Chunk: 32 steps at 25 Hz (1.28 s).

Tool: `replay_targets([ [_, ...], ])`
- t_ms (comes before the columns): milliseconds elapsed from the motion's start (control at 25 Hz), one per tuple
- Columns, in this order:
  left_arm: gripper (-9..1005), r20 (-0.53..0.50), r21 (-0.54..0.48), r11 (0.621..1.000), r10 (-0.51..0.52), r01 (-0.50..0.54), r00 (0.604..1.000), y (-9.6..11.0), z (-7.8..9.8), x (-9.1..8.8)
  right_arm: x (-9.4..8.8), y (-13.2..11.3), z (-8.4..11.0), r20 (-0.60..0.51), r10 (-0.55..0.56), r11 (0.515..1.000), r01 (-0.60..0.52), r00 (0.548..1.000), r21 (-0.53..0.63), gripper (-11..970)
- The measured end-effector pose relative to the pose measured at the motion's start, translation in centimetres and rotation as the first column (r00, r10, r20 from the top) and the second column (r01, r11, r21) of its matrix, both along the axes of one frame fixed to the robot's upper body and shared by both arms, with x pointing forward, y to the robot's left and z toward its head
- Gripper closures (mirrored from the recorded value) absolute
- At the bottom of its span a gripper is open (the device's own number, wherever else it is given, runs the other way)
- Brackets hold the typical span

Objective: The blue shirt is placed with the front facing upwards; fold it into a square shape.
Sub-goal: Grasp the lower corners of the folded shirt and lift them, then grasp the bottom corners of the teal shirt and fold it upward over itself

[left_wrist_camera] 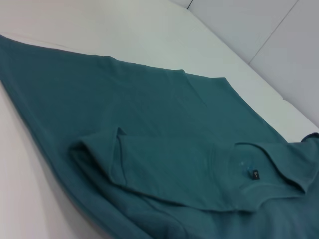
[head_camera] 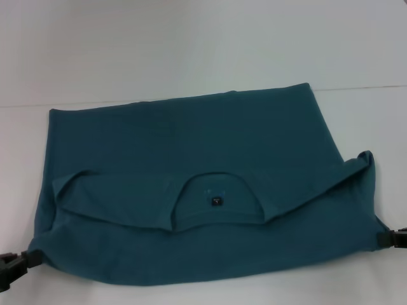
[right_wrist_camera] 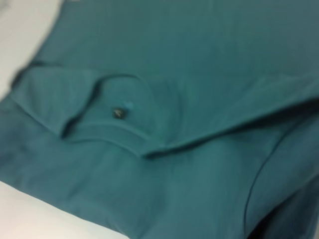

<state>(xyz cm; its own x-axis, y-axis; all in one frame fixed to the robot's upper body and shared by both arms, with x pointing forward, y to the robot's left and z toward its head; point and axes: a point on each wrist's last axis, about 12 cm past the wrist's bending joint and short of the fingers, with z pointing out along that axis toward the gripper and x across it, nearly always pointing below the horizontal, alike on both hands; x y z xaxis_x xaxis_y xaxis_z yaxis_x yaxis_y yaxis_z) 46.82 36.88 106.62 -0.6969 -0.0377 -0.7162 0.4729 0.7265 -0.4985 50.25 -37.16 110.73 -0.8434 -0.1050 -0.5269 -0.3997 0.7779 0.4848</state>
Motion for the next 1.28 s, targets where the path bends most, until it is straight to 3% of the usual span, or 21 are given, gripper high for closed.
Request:
replay_targets([
  [320,970,-0.002,-0.009,1.000,-0.006,0.006,1.000,-0.1,0.0,-0.1,-2.3,-2.3,-0.1,-0.006,-0.041,0.998,0.041,0.999,0.050,931],
  [600,970,0.018,-0.044,0.999,0.001,0.000,1.000,0.3,-0.1,-1.4,-3.8,-3.2,-0.8,0.006,-0.046,0.998,0.046,0.999,0.054,931],
  [840,970,0.037,-0.071,0.997,0.029,-0.026,0.999,1.3,-0.2,-2.7,-3.8,-3.0,-0.9,0.017,-0.034,0.997,0.033,0.999,0.064,931],
  [1080,970,0.019,-0.088,0.994,0.066,-0.064,0.998,1.9,-1.2,-5.3,-3.0,-2.3,-0.7,0.027,-0.011,0.997,0.009,1.000,0.074,931],
  [1280,970,0.019,-0.111,0.992,0.063,-0.060,0.998,1.8,-1.3,-5.2,-2.3,-2.1,-0.1,0.038,0.003,0.997,-0.006,0.999,0.082,931],
])
